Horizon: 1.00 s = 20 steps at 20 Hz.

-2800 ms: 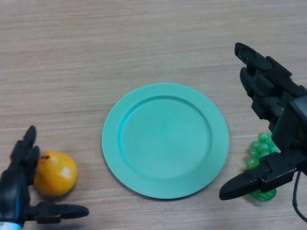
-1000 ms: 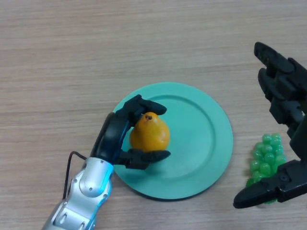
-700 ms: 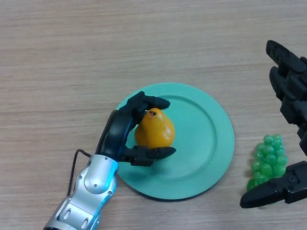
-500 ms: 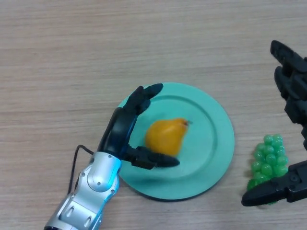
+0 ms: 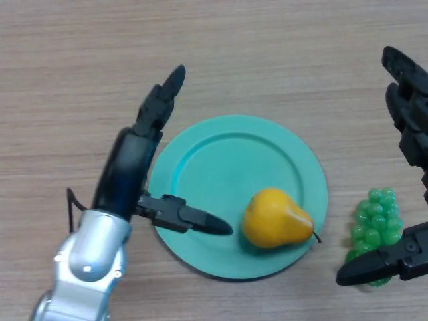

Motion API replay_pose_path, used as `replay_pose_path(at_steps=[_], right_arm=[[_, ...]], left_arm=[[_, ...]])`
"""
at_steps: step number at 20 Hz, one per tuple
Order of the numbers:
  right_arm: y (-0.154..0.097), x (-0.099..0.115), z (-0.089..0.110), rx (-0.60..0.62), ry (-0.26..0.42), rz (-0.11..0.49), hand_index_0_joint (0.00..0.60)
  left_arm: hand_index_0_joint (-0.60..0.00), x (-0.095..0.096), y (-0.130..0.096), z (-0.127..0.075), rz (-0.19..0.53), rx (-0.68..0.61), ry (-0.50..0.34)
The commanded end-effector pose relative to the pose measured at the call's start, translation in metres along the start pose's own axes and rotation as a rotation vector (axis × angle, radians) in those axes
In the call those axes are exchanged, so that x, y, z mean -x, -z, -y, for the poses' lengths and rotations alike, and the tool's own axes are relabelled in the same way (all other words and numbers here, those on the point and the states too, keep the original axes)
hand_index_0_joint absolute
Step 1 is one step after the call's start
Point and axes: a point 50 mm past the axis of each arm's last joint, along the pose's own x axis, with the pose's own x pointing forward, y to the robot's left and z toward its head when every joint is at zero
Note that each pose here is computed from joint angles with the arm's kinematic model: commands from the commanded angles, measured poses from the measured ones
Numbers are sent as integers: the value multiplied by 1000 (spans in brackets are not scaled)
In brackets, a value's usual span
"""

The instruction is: Pick up the yellow pear and place it on the plate

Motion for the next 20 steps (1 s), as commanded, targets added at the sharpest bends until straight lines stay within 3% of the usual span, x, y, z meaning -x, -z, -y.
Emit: replay_pose_path(at_steps=[1,5,7,11,17,20], right_arm=[[-28,5,3,66,19,211,0],[-26,6,4,67,7,191,0],[-25,6,5,54,11,193,0],[-26,2,4,63,6,203,0],[-23,-5,1,55,-14,211,0],[-23,-6,0,38,-21,211,0]], left_arm=[[0,12,-40,-35,202,56,-71],[0,41,-55,-69,244,175,-85],[0,47,-54,-79,303,115,-102],[0,47,-43,-80,238,-9,-63],[0,45,-49,-86,278,27,-160],[0,46,-50,-85,261,20,-160]])
